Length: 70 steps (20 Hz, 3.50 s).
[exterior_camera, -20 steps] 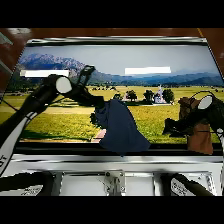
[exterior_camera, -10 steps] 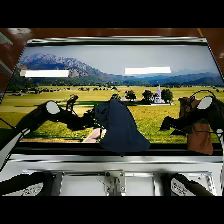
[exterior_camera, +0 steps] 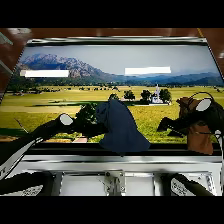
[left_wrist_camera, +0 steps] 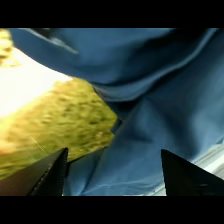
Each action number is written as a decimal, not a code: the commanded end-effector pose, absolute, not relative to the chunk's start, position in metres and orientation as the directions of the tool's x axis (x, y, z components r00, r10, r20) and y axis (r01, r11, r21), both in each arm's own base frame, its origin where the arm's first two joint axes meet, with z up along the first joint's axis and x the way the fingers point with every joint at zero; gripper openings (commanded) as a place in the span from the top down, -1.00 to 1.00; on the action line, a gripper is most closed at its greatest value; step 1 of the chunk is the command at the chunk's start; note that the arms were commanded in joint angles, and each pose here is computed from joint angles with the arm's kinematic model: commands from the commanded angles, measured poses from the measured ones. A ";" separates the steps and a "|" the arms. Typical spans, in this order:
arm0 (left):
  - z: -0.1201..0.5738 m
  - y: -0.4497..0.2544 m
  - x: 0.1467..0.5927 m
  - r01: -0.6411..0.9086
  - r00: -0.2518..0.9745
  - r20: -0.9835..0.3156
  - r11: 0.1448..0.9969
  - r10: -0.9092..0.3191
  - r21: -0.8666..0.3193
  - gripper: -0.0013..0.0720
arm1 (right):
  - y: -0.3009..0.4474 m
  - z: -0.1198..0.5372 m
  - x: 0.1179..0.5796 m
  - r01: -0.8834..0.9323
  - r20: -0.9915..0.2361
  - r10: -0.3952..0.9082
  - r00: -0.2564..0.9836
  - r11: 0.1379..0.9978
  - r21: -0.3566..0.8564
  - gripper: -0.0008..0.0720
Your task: Fold the shirts.
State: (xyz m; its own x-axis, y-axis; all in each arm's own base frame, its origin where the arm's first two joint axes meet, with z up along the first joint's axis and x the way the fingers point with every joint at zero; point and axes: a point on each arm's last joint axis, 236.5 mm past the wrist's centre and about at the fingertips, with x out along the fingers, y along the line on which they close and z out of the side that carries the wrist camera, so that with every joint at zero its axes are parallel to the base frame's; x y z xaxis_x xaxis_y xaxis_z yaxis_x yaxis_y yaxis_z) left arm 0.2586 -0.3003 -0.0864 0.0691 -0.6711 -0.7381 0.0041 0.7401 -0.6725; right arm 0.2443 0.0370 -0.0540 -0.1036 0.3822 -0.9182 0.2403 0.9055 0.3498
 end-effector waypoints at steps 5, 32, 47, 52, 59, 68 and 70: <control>-0.085 -0.326 0.232 0.068 0.010 -0.716 0.715 -0.698 -0.696 -0.52 | 0.076 -0.086 0.225 0.341 -0.846 0.527 -0.078 0.812 0.474 -0.88; 0.362 -0.296 0.320 0.809 0.471 -0.079 0.466 -0.879 -0.358 0.87 | 0.163 0.290 0.324 -0.514 -0.283 0.624 0.728 0.771 0.377 0.80; 0.489 -0.235 0.301 0.762 0.642 0.106 0.647 -0.760 0.023 0.87 | 0.172 0.375 0.247 -0.543 -0.294 0.684 0.667 0.717 0.437 0.80; 0.444 -0.233 0.362 0.689 0.724 -0.012 0.724 -0.689 0.014 0.87 | 0.136 0.260 0.267 -0.339 -0.710 0.504 0.491 0.862 0.378 0.80; 0.259 -0.287 0.482 0.629 0.641 -0.339 0.724 -0.689 -0.284 0.87 | 0.134 0.123 0.294 -0.220 -0.910 0.394 0.132 0.906 0.361 0.80; 0.008 -0.364 0.464 0.279 0.140 -0.603 0.616 -0.785 -0.737 0.22 | 0.126 -0.009 0.341 -0.157 -0.960 0.277 -0.048 0.947 0.281 0.80; 0.005 -0.334 0.454 0.239 0.054 -0.621 0.614 -0.782 -0.753 -0.39 | 0.126 -0.016 0.343 -0.153 -0.960 0.273 -0.054 0.948 0.279 0.80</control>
